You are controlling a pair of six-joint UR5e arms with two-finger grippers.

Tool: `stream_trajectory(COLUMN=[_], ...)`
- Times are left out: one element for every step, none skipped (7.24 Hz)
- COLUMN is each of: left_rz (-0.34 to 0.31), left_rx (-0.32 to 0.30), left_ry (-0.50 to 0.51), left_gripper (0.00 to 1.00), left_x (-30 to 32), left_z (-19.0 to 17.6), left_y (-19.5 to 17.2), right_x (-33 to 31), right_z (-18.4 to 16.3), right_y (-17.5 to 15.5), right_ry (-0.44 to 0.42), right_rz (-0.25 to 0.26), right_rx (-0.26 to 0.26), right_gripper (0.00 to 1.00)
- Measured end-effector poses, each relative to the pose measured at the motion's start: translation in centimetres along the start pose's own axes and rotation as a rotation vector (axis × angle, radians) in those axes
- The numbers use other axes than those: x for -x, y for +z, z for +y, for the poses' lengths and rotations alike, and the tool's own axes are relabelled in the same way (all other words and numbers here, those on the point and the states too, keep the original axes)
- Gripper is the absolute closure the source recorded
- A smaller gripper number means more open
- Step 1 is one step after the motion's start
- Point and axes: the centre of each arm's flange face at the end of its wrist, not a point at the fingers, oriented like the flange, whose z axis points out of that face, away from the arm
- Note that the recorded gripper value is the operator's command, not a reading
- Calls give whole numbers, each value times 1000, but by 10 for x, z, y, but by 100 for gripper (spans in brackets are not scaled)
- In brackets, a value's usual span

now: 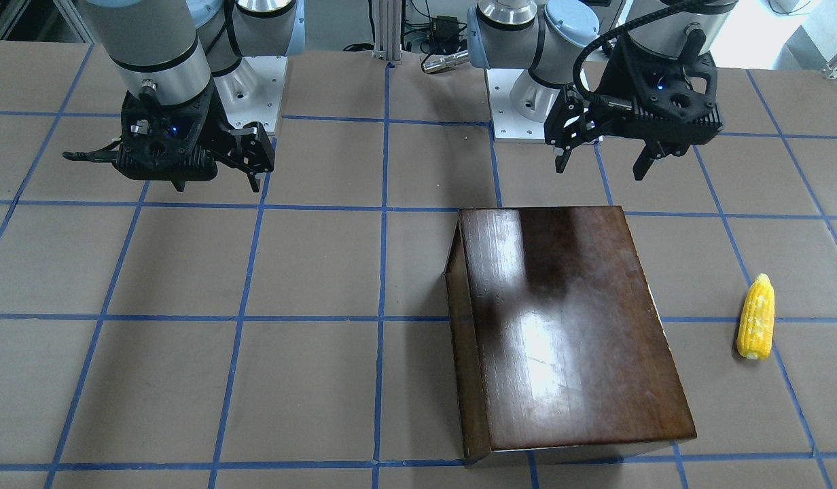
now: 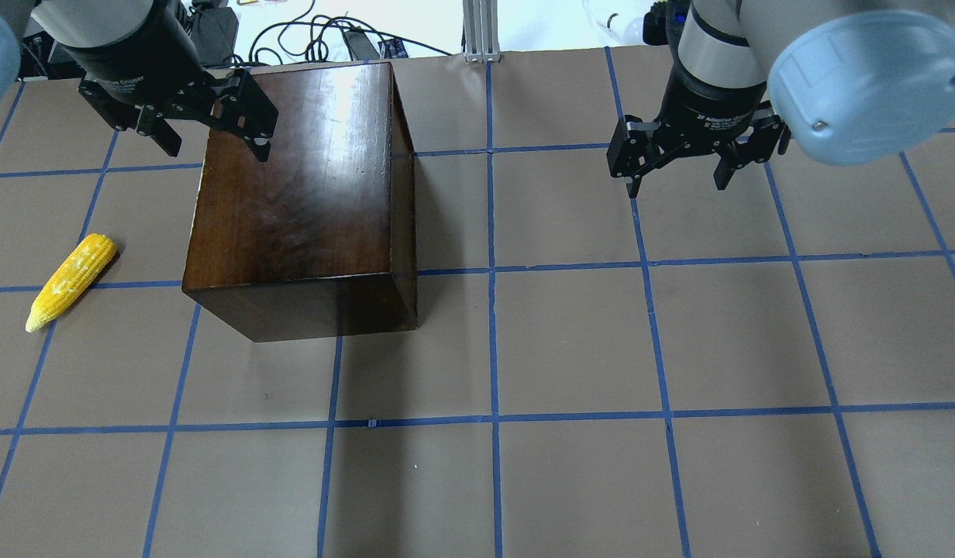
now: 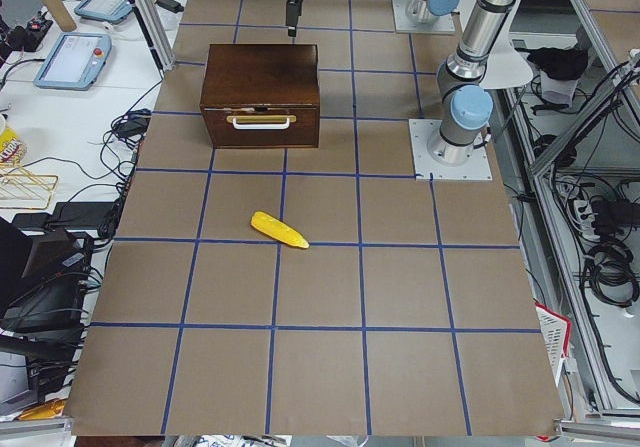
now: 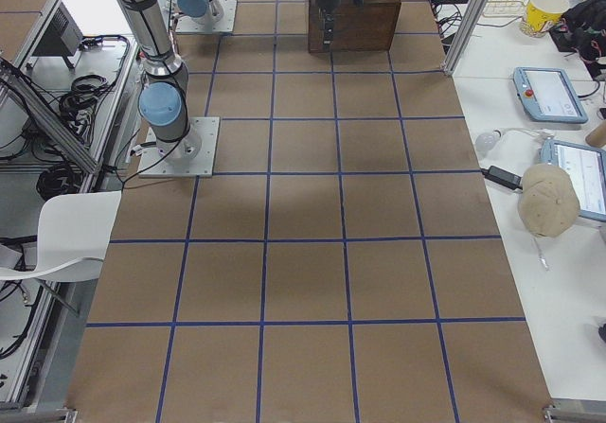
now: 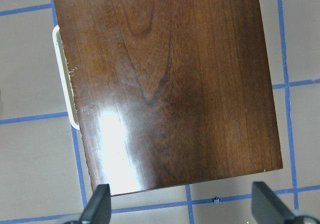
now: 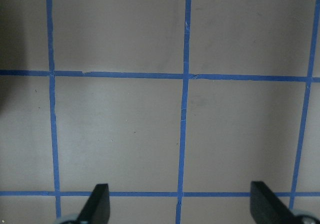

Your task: Open drawer and put corn inside

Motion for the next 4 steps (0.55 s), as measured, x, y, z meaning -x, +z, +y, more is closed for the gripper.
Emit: stream_trajectory(left_rz=[0, 0, 0, 0], left_rx=[1, 0, 0, 0], left_ry=[0, 0, -1, -1], left_gripper=[0, 0, 0, 0], left_x=[0, 0, 0, 0], left_z=[-1, -1, -1, -2], left_y=[1, 1, 1, 2], right_x=[0, 0, 0, 0], right_z=[0, 0, 0, 0], right_y=[0, 0, 0, 0], right_ry=[0, 0, 0, 0], right_rz=[0, 0, 0, 0], right_rx=[0, 0, 0, 0], right_gripper=[0, 0, 0, 0])
